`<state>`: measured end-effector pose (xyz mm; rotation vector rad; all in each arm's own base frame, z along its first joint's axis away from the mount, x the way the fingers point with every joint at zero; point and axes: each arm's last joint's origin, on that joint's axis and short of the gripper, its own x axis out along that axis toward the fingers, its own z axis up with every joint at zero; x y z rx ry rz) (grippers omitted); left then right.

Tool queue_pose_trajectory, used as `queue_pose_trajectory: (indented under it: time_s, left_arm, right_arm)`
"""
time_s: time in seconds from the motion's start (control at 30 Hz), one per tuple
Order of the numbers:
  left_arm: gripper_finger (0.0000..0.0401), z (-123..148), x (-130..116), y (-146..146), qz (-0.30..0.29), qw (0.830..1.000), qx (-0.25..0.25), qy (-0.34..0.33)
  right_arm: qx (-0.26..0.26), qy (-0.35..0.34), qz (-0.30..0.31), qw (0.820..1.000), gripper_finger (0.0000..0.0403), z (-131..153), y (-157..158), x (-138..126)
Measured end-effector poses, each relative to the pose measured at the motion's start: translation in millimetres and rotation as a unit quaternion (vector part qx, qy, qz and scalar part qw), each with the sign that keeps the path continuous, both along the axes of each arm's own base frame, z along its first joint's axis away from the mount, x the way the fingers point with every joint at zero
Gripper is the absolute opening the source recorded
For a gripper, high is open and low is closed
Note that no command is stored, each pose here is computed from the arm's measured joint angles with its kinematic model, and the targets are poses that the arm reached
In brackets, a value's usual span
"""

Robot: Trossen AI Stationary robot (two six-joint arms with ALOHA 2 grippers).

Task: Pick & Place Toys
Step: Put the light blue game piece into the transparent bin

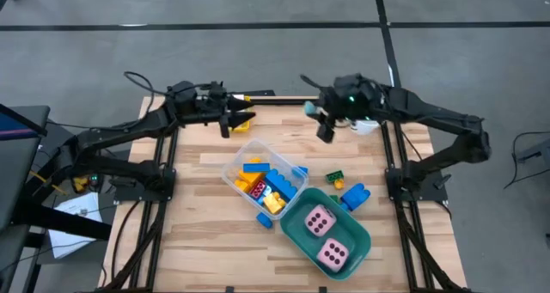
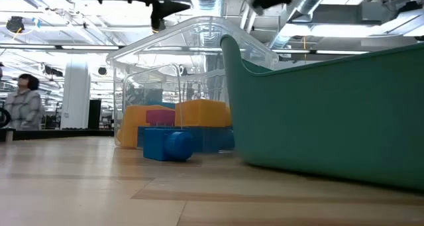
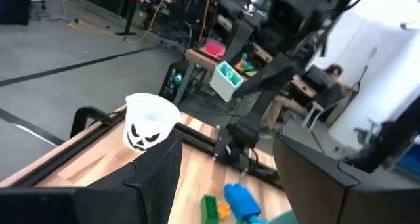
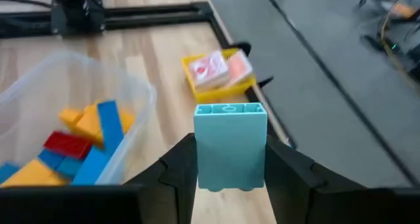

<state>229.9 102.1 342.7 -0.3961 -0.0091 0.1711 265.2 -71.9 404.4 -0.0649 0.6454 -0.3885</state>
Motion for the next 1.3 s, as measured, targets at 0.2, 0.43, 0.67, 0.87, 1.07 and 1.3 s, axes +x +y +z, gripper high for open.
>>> queue_pose_trajectory:
  time_s: [0.2, 0.43, 0.67, 0.87, 1.07, 1.3]
  left_arm:
    - [0.0237, -10.2, 25.5, -3.1, 0.005, 0.998, -0.048, -0.027]
    - [0.0237, -15.2, 41.0, -7.7, -0.012, 0.994, -0.094, -0.058]
    - [0.0237, -18.8, 43.6, -6.9, 0.009, 0.989, -0.136, -0.058]
    - [0.0237, -22.8, 43.7, -6.6, 0.015, 0.986, -0.161, -0.043]
    - [0.0237, -29.2, 44.2, -8.7, 0.013, 0.983, -0.182, -0.013]
    - [0.0213, -29.5, 44.5, -9.6, 0.012, 0.983, -0.182, -0.011]
  right_arm:
    - [-0.040, 0.000, 0.031, 0.999, 0.0136, 14.7, -7.7, 41.1]
    - [-0.050, 0.045, 0.063, 0.996, 0.0136, 7.7, -5.2, 75.2]
    - [-0.057, 0.072, 0.094, 0.991, 0.0137, -7.0, 4.7, 102.2]
    - [-0.061, 0.084, 0.108, 0.989, 0.0138, -12.7, 9.5, 113.1]
    - [-0.065, 0.071, 0.107, 0.990, 0.0139, -8.9, 8.9, 113.6]
    - [-0.065, 0.070, 0.108, 0.990, 0.0139, -8.6, 9.5, 113.5]
